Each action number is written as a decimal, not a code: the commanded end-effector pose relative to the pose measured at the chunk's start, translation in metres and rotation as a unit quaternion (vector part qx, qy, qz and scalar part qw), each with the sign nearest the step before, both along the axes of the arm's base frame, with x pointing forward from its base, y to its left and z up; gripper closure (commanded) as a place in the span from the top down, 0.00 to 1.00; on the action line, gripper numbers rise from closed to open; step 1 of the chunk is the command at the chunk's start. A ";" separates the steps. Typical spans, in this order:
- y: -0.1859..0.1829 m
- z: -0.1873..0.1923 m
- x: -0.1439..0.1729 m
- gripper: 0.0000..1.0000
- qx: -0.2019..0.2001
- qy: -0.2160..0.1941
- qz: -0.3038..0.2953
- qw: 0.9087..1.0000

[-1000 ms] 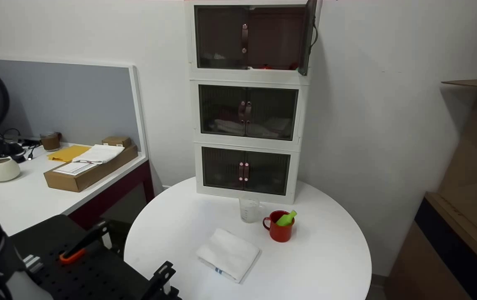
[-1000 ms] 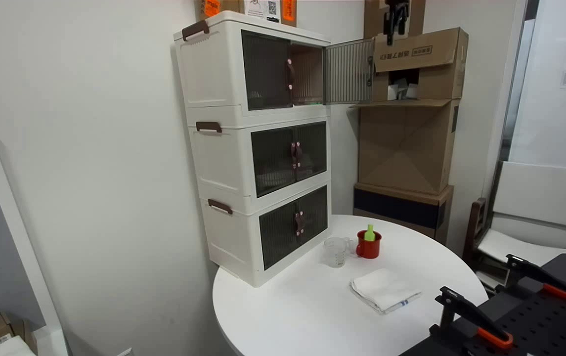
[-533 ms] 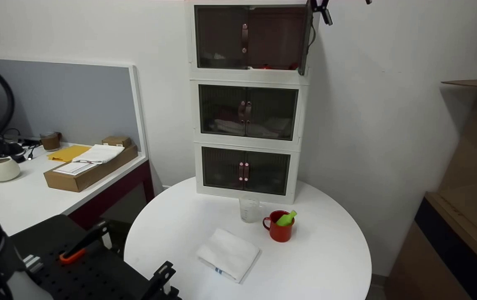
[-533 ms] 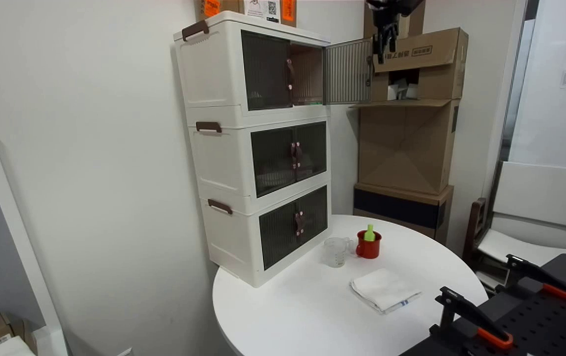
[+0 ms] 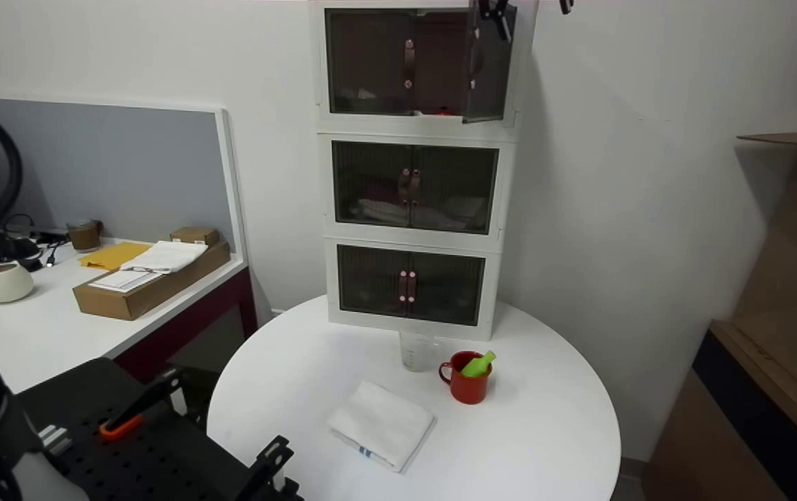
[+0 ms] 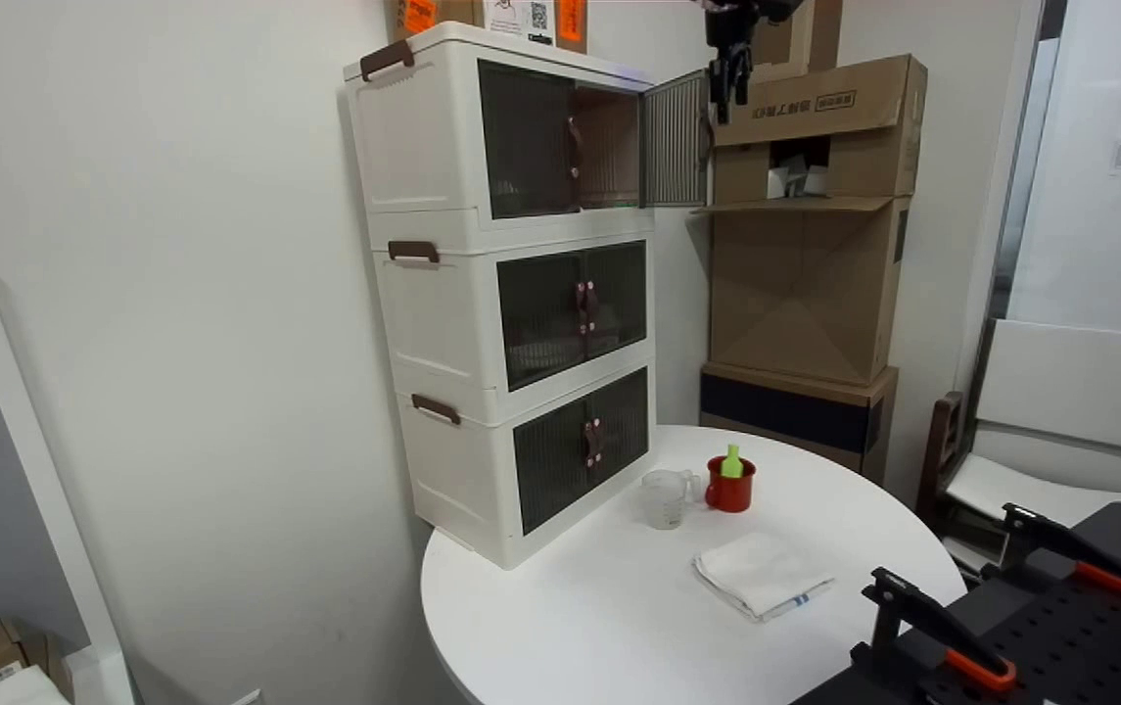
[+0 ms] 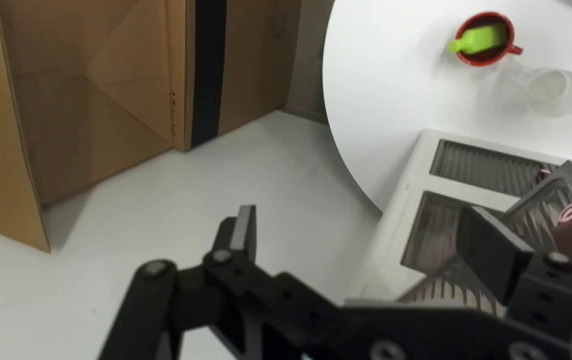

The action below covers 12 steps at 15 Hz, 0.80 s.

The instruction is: Close the doors to the top compartment

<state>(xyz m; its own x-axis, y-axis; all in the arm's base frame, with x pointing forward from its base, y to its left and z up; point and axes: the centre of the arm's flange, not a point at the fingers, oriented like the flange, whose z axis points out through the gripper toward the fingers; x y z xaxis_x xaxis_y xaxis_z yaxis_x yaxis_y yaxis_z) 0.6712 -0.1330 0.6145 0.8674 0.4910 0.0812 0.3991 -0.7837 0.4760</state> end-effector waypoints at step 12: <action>0.121 -0.007 0.041 1.00 0.225 -0.107 -0.147 0.957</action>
